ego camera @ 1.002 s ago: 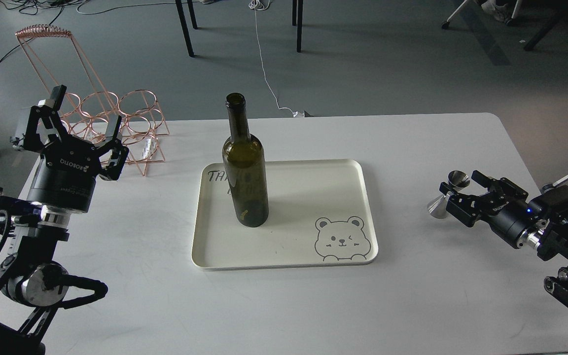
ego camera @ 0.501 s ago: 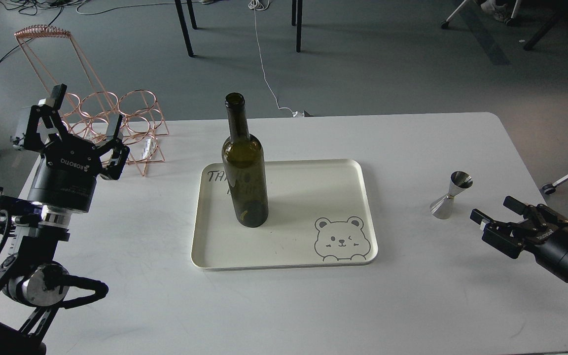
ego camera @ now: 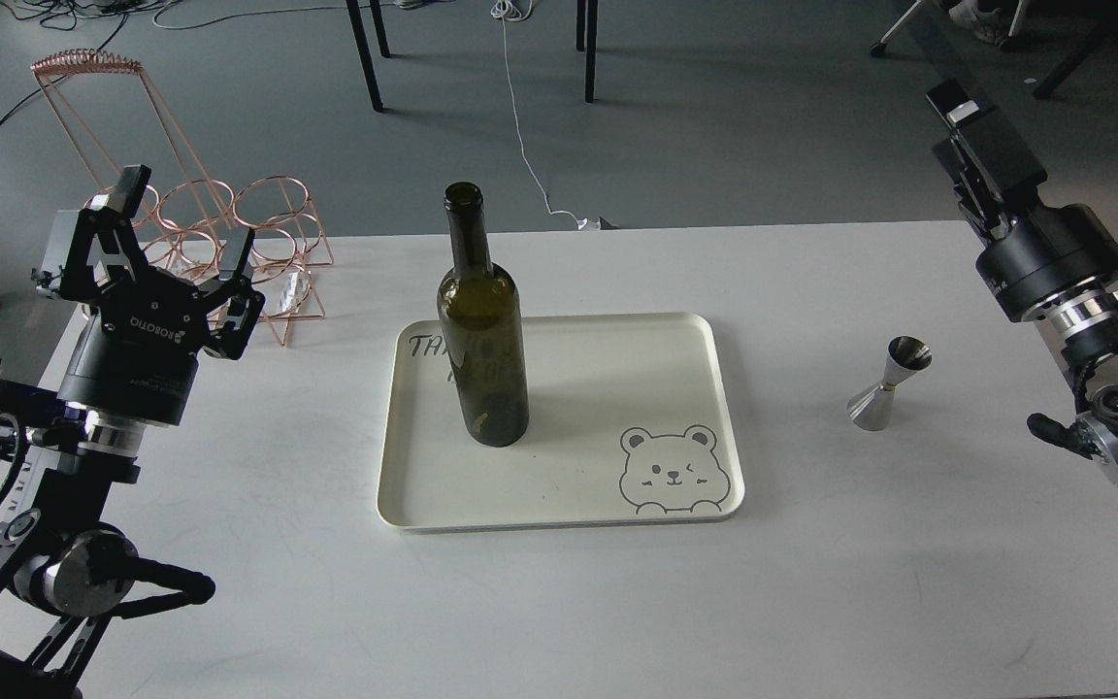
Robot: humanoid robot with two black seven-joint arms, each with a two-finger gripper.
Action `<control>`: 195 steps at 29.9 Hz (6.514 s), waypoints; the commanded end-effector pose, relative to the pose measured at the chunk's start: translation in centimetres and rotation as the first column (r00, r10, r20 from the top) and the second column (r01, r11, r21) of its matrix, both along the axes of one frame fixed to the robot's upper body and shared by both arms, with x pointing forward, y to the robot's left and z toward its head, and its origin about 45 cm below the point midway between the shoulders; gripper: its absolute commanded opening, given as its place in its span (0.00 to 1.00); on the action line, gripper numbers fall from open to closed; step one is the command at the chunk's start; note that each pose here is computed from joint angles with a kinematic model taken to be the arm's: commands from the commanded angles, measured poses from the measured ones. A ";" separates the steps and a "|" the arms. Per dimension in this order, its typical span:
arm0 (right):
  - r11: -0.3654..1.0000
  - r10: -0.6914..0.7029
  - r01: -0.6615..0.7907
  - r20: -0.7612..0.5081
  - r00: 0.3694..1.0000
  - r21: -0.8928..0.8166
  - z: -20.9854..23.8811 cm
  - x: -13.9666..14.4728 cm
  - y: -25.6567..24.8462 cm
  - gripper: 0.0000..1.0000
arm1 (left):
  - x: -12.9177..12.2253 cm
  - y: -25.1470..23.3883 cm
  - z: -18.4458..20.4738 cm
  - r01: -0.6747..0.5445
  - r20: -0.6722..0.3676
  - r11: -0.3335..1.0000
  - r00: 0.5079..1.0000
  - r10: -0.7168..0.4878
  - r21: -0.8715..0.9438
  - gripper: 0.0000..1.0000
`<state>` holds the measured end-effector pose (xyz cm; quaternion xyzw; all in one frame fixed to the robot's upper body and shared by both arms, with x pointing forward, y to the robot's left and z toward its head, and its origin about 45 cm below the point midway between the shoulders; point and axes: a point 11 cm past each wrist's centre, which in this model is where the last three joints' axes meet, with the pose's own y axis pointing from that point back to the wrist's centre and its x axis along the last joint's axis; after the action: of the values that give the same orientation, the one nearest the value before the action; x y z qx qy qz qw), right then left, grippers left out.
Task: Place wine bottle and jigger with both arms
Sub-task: 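Release the jigger on the table and raise the right gripper, then reach the left gripper to the wine bottle neck and grasp it, then lift the wine bottle with the left gripper toward the copper rack, then lower the bottle into the copper wine rack with the left gripper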
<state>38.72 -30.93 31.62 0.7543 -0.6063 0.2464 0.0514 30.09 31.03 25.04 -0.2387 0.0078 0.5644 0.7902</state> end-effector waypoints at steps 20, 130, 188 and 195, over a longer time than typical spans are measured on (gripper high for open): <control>0.905 0.188 -0.037 -0.322 0.928 0.424 -10.8 2.7 6.4 0.99 | 0.6 -3.6 4.7 -0.211 0.227 0.086 0.871 -0.435 0.974 0.98; 0.910 0.122 0.037 -0.352 0.928 0.413 -12.4 1.8 4.6 0.99 | 14.9 7.7 15.7 -0.330 0.280 -0.287 0.938 -0.202 0.899 0.16; 0.917 0.124 0.035 -0.368 0.921 0.398 -13.5 1.1 4.7 0.99 | 15.4 8.7 8.2 -0.233 0.210 -0.237 0.970 -0.120 0.943 0.22; 0.916 0.126 0.034 -0.368 0.921 0.399 -13.5 1.1 4.8 0.99 | 15.2 8.3 7.1 -0.218 0.194 -0.227 0.973 -0.124 0.949 0.22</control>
<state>39.78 -26.13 18.11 0.7966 -0.6034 -0.0343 0.0095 45.37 39.66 32.66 0.4120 -0.5349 0.3572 0.6454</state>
